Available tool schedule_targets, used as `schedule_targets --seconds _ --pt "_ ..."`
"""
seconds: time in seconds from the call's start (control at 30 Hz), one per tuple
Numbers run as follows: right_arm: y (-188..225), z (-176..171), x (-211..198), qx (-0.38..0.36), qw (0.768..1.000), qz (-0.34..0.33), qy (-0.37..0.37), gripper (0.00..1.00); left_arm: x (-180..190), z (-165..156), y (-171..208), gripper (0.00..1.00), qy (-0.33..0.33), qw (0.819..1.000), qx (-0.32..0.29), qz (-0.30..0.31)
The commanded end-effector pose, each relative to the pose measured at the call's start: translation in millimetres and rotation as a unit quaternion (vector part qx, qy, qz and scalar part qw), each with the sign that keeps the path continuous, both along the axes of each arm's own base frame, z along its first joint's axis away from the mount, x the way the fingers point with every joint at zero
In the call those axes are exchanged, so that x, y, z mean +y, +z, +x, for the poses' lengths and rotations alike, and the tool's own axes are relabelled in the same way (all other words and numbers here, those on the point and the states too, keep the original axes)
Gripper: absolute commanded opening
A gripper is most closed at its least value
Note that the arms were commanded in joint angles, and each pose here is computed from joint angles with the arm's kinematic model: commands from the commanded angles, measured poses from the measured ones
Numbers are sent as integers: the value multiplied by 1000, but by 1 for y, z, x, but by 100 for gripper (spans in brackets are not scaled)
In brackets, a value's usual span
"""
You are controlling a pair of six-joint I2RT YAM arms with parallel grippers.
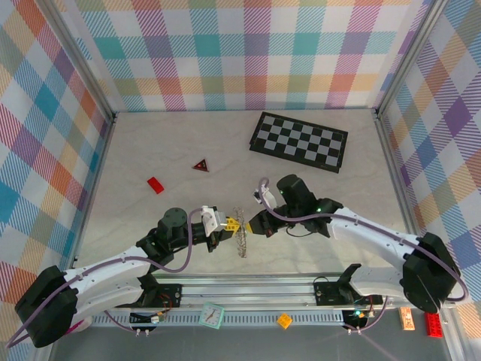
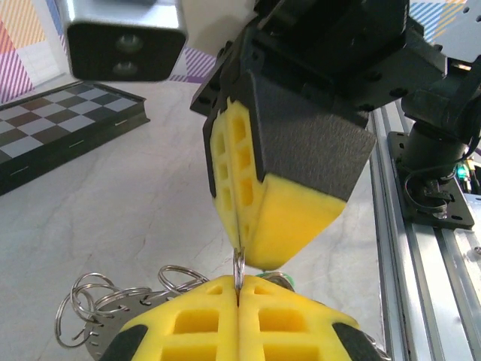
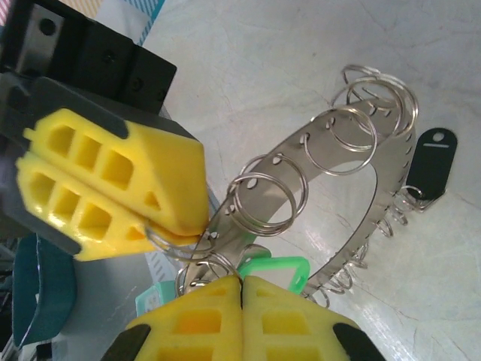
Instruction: Put the keys on the keyring
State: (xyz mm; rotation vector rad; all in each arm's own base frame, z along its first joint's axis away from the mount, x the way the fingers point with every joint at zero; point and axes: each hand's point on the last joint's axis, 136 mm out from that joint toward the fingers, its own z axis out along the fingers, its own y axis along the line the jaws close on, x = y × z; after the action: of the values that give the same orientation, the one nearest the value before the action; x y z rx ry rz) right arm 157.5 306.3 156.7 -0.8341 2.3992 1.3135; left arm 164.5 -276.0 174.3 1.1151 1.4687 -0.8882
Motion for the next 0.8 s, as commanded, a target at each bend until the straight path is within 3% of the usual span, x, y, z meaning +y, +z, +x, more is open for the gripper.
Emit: schedule_targets --seconds 0.0,0.13,0.2,0.4,0.6,0.77 --pt "8 -1 5 -2 1000 9 25 0 -4 -8 21 0 -22 999 -30 -36" --pt "12 1 3 -17 1000 10 22 5 -4 -8 21 0 -21 999 -29 -36" --pt "15 3 -2 -34 999 7 15 16 -4 -7 19 0 -20 999 -28 -34" --pt "26 12 -14 -169 985 10 29 33 -3 -8 19 0 -20 999 -28 -36" --pt "39 17 -12 -366 924 38 105 36 -3 -7 19 0 -17 999 -32 -39" --pt "45 -1 -4 -419 887 84 175 38 -3 -8 20 0 -20 998 -31 -44"
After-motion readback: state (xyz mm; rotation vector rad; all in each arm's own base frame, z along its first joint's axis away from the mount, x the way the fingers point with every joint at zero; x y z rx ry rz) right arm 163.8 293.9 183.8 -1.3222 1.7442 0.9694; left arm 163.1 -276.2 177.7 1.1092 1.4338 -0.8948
